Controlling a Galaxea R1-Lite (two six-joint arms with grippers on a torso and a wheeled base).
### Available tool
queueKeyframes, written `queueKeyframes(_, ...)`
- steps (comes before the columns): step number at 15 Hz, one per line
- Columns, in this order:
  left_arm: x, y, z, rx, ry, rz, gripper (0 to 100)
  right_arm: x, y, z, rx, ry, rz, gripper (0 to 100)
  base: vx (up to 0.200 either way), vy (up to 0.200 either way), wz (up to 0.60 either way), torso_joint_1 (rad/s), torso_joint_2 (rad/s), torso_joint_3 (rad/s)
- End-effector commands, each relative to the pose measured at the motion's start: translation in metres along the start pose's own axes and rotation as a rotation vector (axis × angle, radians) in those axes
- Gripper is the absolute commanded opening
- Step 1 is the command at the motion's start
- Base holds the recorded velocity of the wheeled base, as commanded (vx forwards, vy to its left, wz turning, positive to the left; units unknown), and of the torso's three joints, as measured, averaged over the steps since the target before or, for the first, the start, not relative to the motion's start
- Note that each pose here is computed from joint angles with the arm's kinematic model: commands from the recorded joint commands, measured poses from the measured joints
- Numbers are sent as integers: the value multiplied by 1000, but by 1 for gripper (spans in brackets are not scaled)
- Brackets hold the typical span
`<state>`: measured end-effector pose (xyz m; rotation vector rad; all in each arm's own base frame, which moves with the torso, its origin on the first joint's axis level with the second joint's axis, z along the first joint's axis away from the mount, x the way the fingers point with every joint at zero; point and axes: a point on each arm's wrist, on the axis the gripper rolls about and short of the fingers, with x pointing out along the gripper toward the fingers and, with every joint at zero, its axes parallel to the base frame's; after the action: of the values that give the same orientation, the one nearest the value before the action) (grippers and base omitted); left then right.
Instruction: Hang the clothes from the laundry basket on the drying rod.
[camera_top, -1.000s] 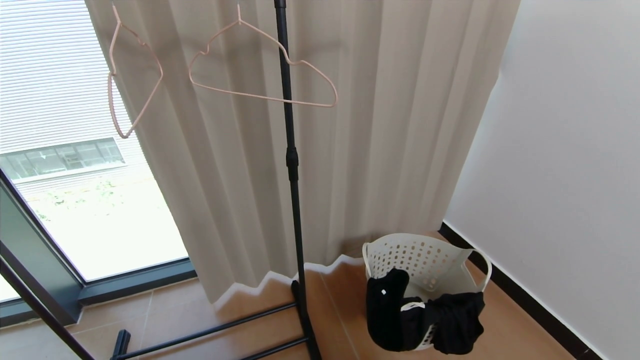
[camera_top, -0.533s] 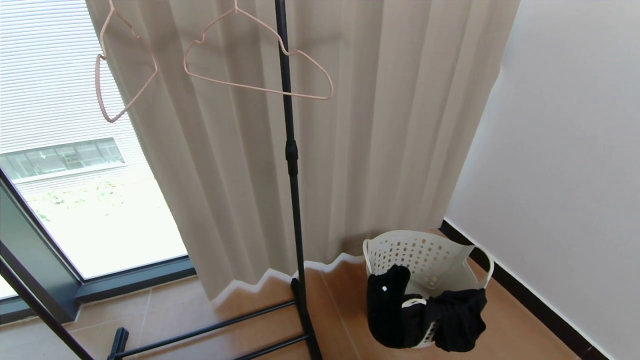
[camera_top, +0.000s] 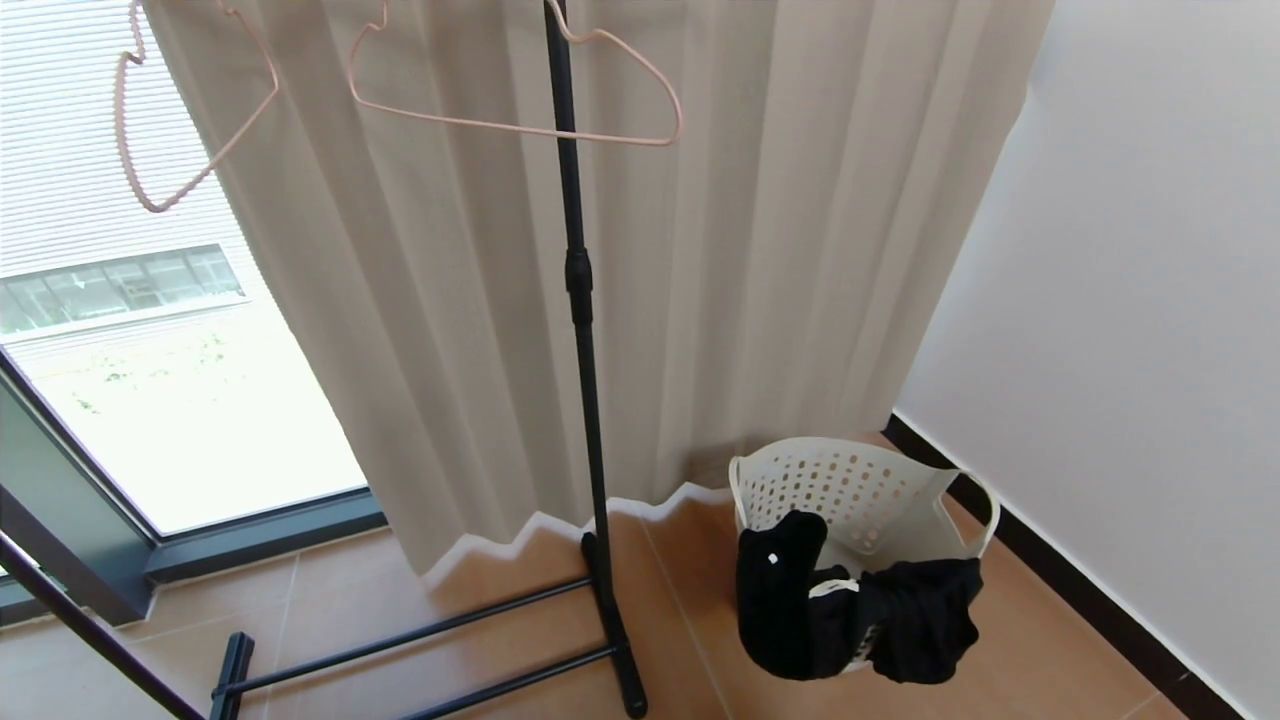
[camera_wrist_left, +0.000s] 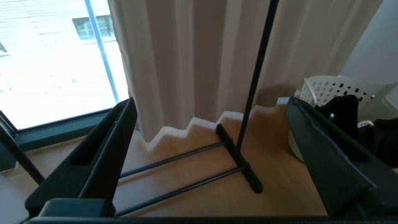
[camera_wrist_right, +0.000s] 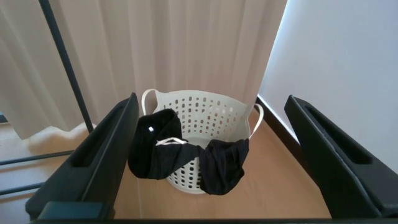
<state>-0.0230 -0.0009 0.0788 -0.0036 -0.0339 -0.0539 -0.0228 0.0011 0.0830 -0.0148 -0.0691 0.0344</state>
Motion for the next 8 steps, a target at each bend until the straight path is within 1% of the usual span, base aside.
queueKeyframes(1,0,0,0,0,0,0,100,0,0,0,-1,-2,0,100,0,0,0,-7,71,-115)
queueKeyframes(8,0,0,0,0,0,0,100,0,0,0,-1,-2,0,100,0,0,0,2,16,-187)
